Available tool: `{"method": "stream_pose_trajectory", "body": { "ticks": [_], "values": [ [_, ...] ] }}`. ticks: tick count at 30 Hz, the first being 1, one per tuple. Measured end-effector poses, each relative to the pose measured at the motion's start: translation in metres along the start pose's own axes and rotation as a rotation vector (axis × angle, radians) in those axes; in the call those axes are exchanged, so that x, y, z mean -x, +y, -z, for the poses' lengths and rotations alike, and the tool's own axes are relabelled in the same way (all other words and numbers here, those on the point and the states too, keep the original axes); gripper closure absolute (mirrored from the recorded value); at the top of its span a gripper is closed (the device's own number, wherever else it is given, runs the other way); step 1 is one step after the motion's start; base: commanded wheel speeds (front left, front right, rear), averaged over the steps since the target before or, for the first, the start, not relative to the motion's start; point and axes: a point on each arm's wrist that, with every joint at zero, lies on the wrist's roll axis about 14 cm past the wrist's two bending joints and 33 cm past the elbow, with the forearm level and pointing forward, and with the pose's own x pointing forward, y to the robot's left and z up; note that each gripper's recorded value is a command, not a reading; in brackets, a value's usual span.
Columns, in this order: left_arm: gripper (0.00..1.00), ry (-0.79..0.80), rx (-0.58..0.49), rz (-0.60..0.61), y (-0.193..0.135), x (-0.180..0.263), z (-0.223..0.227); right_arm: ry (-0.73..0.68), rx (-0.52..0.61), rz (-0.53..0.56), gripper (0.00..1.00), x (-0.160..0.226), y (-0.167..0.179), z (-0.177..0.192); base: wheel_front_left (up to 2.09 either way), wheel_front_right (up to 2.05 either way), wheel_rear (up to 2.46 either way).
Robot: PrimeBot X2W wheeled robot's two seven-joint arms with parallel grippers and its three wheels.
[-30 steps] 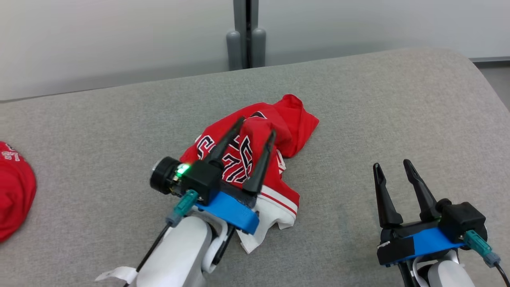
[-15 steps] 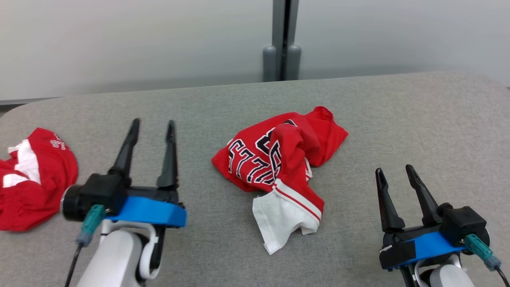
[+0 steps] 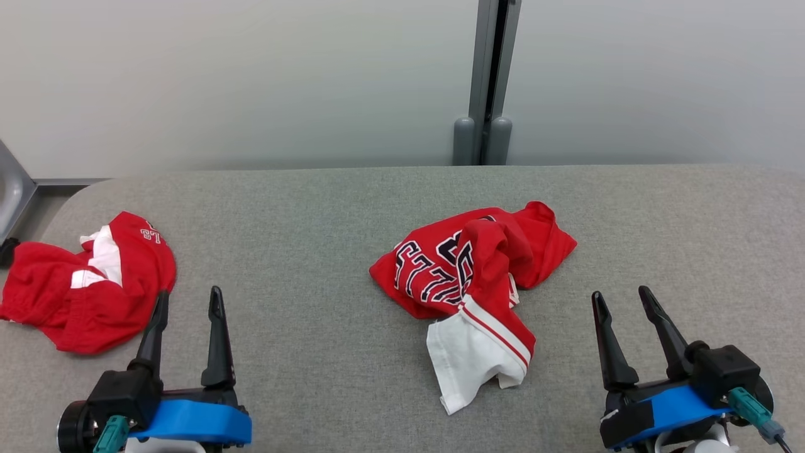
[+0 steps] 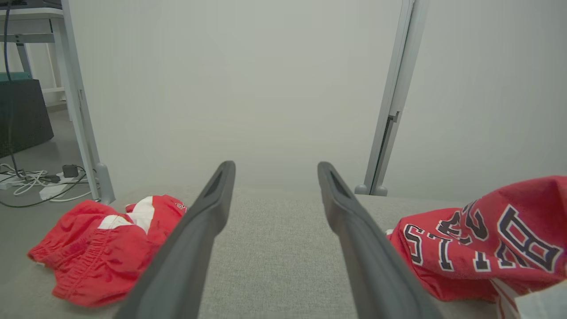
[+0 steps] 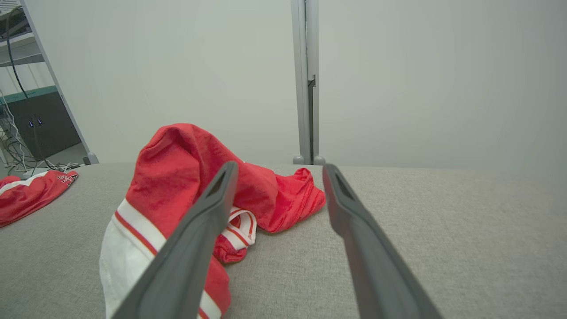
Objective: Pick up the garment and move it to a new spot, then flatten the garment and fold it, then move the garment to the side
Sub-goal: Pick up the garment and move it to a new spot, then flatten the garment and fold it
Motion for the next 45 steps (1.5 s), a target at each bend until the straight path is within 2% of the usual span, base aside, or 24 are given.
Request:
{"method": "stream_pose_trajectory", "body": {
  "ticks": [30,45],
  "values": [
    [0.00,0.061,0.010,0.035,-0.013,0.014,0.022,0.023,0.020,0.018,0.00,0.014,-0.005,-0.001,0.00,0.00,0.00],
    [0.00,0.255,0.086,0.446,-0.139,0.025,0.081,0.051,0.021,0.076,0.00,0.021,-0.024,0.008,0.00,0.00,0.00]
  ]
}}
